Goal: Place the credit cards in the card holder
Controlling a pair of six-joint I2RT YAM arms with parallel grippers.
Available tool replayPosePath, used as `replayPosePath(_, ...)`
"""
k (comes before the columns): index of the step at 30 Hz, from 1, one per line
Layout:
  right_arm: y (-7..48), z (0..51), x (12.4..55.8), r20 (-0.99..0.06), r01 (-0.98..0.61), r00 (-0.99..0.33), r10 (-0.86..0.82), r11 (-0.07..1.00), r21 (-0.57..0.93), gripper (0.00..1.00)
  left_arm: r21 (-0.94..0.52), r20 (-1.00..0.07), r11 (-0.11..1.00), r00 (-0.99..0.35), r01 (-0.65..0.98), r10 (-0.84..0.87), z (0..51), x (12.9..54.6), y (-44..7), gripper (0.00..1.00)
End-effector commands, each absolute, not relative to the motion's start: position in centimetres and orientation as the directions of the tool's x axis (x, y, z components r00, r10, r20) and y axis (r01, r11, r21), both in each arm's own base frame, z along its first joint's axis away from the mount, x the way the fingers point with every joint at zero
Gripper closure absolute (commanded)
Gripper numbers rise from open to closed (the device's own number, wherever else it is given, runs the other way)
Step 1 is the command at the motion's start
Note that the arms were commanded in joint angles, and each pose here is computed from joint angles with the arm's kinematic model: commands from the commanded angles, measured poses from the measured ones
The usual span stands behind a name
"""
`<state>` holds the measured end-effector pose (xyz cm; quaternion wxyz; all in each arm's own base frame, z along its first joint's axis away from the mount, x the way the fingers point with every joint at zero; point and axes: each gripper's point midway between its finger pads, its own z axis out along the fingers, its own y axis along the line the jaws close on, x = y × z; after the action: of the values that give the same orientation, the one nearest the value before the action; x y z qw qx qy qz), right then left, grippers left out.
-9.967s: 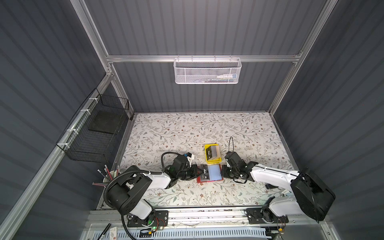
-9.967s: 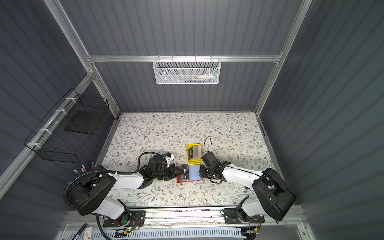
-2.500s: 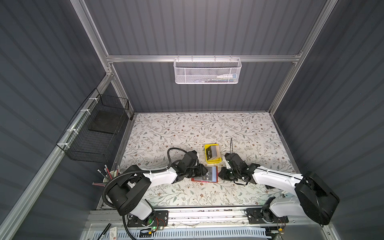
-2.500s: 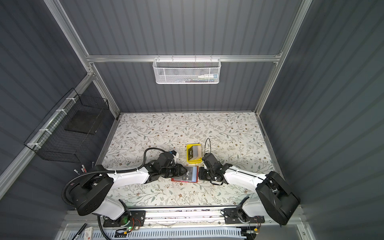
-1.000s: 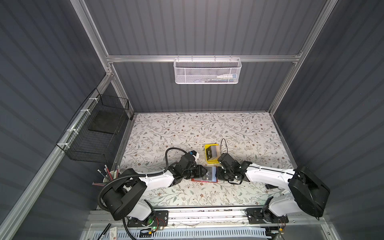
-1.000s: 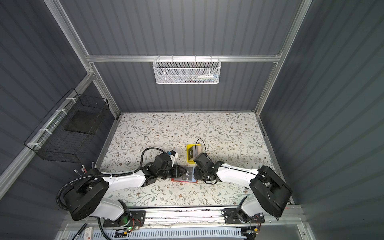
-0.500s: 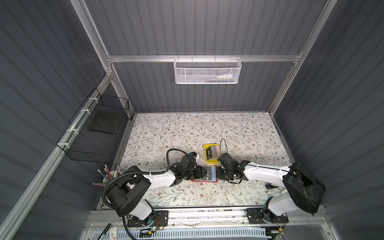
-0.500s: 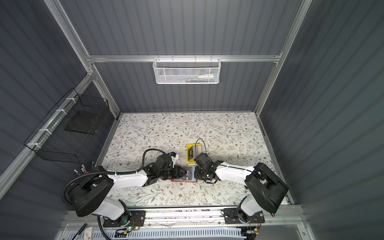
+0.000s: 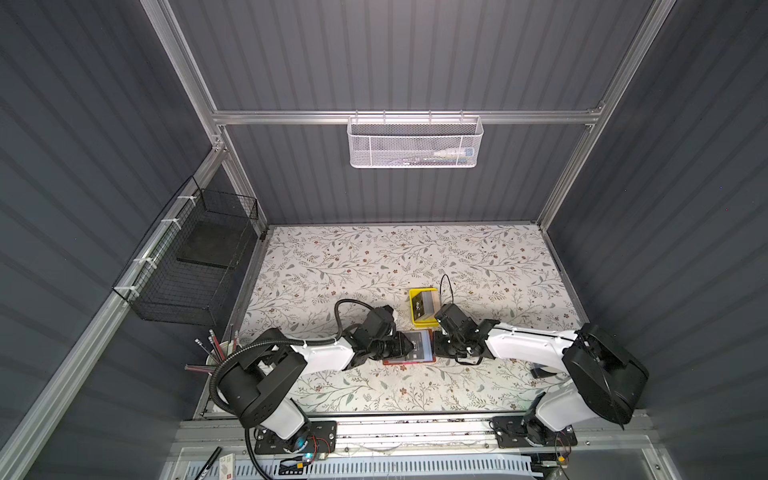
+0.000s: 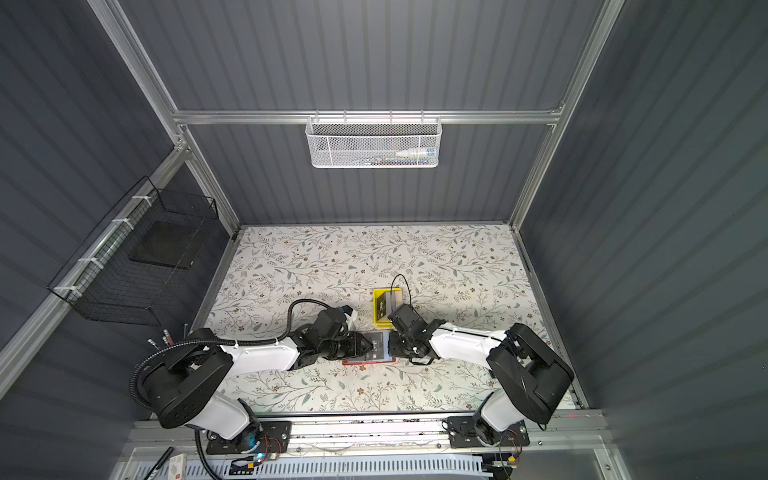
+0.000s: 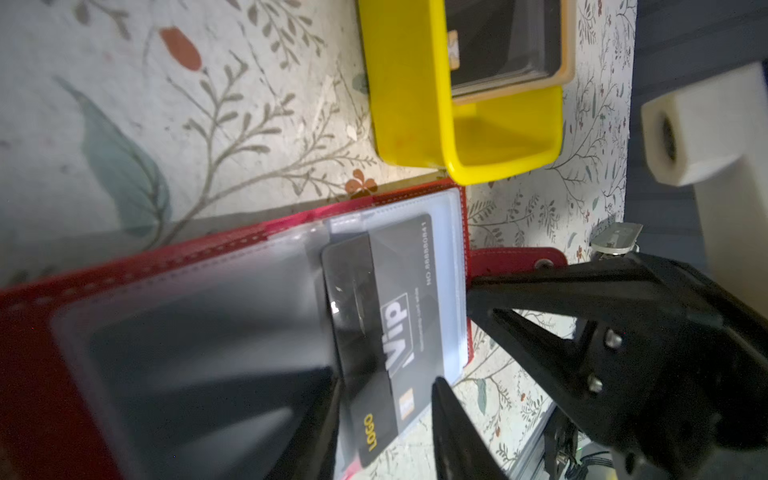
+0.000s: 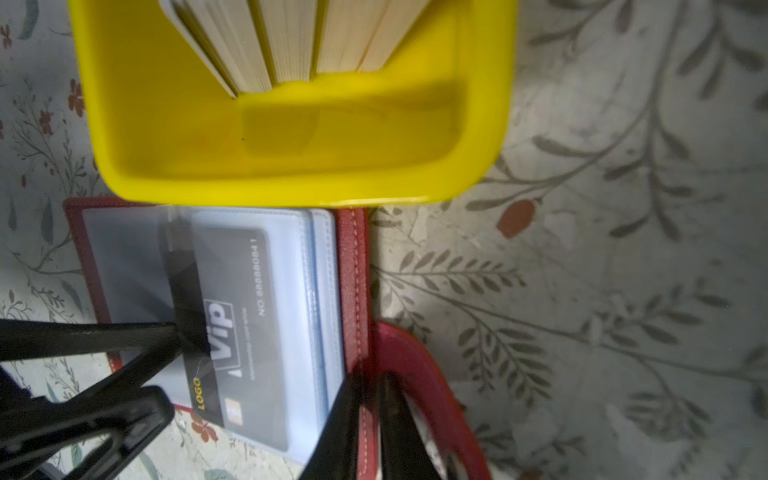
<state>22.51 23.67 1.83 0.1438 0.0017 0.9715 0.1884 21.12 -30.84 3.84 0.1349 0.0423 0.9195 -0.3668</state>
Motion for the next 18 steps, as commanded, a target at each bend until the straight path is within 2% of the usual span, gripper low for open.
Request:
replayPosePath(1, 23.8, 1.7, 22.7, -0.282, -0.066, -0.958, 0.042, 0.93, 0.361, 0.86, -0.656, -0.237, 0.74, -0.971, 0.15, -0.013, 3.3, 20.9, -31.0, 0.61)
replayPosePath(18, 23.7, 1.5, 22.6, -0.275, -0.067, -0.961, 0.037, 0.932, 0.357, 0.87, -0.694, -0.225, 0.703, -0.974, 0.156, -0.006, 3.5, 21.1, -32.3, 0.61)
